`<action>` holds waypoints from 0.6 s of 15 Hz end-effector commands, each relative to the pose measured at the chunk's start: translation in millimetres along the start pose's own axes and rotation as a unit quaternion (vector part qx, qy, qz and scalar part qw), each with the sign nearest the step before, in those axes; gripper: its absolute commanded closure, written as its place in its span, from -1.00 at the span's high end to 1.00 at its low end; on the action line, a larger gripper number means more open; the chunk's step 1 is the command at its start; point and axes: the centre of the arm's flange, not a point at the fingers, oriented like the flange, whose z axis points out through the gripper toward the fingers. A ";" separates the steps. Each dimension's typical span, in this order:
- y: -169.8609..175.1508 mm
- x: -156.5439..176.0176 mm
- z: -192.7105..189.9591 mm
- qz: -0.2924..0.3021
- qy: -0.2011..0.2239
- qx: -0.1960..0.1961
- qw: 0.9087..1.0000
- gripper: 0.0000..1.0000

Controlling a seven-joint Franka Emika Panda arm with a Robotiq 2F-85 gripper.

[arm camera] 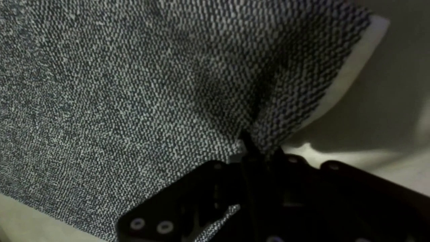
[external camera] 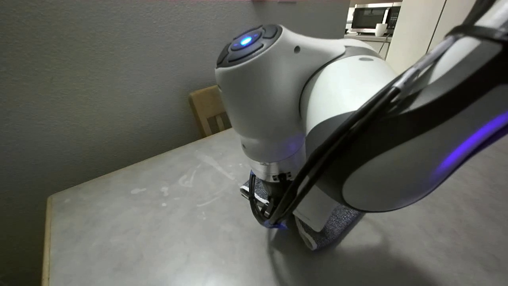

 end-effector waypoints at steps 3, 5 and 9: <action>8.8 3.3 -12.3 -0.008 -0.019 0.083 0.996 -0.96; 11.1 2.0 -27.1 -0.008 -0.016 0.113 0.993 -0.96; 19.3 -2.4 -54.8 -0.005 -0.007 0.147 0.989 -0.96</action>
